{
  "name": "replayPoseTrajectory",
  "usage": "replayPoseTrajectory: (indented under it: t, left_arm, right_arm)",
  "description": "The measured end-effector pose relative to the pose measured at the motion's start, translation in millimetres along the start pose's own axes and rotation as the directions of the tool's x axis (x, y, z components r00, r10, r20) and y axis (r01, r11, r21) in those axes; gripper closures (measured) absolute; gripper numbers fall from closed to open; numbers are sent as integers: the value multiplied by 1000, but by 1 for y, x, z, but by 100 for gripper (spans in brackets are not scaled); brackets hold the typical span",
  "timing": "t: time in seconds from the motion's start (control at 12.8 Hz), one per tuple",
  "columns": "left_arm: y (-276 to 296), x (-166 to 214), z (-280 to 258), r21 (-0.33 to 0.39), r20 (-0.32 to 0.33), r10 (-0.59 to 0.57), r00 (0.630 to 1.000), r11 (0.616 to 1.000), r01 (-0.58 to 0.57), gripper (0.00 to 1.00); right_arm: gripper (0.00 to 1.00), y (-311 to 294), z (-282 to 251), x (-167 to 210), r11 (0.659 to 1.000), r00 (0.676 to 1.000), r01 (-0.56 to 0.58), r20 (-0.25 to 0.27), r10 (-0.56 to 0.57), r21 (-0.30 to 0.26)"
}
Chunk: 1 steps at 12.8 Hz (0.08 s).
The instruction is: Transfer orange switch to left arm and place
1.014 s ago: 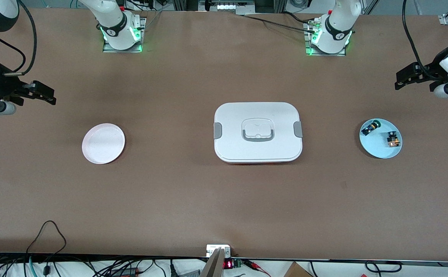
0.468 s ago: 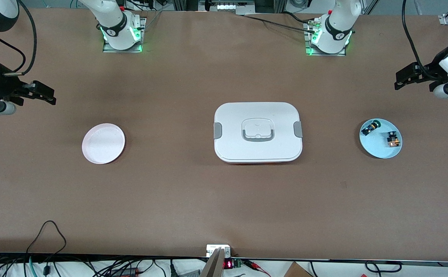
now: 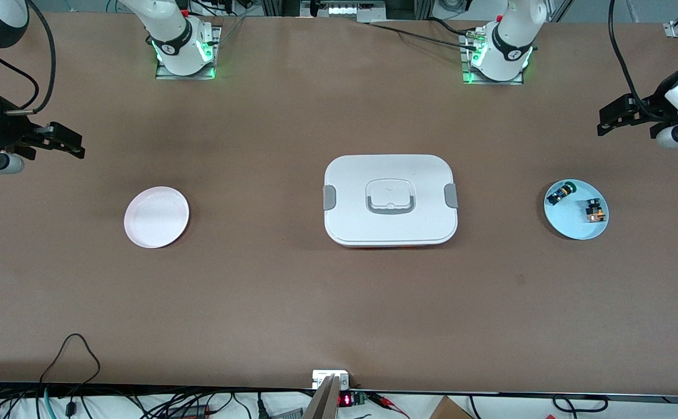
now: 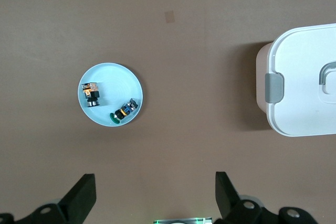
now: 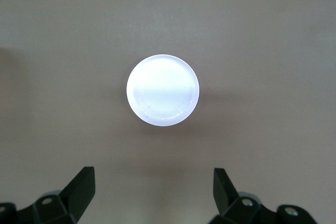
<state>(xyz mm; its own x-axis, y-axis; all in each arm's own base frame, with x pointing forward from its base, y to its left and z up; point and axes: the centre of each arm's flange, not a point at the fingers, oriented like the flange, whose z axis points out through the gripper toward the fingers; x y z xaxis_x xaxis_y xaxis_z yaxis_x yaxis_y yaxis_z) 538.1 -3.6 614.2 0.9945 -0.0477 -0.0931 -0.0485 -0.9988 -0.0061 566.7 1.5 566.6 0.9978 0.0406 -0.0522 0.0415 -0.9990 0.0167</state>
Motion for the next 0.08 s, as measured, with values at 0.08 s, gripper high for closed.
replayPoseTrajectory:
  t: [0.08]
  left_arm:
    - [0, 0, -1, 0, -1, 0, 1000, 1000, 0, 0]
  right_arm:
    - [0, 0, 0, 0, 1000, 1000, 0, 0, 0, 0]
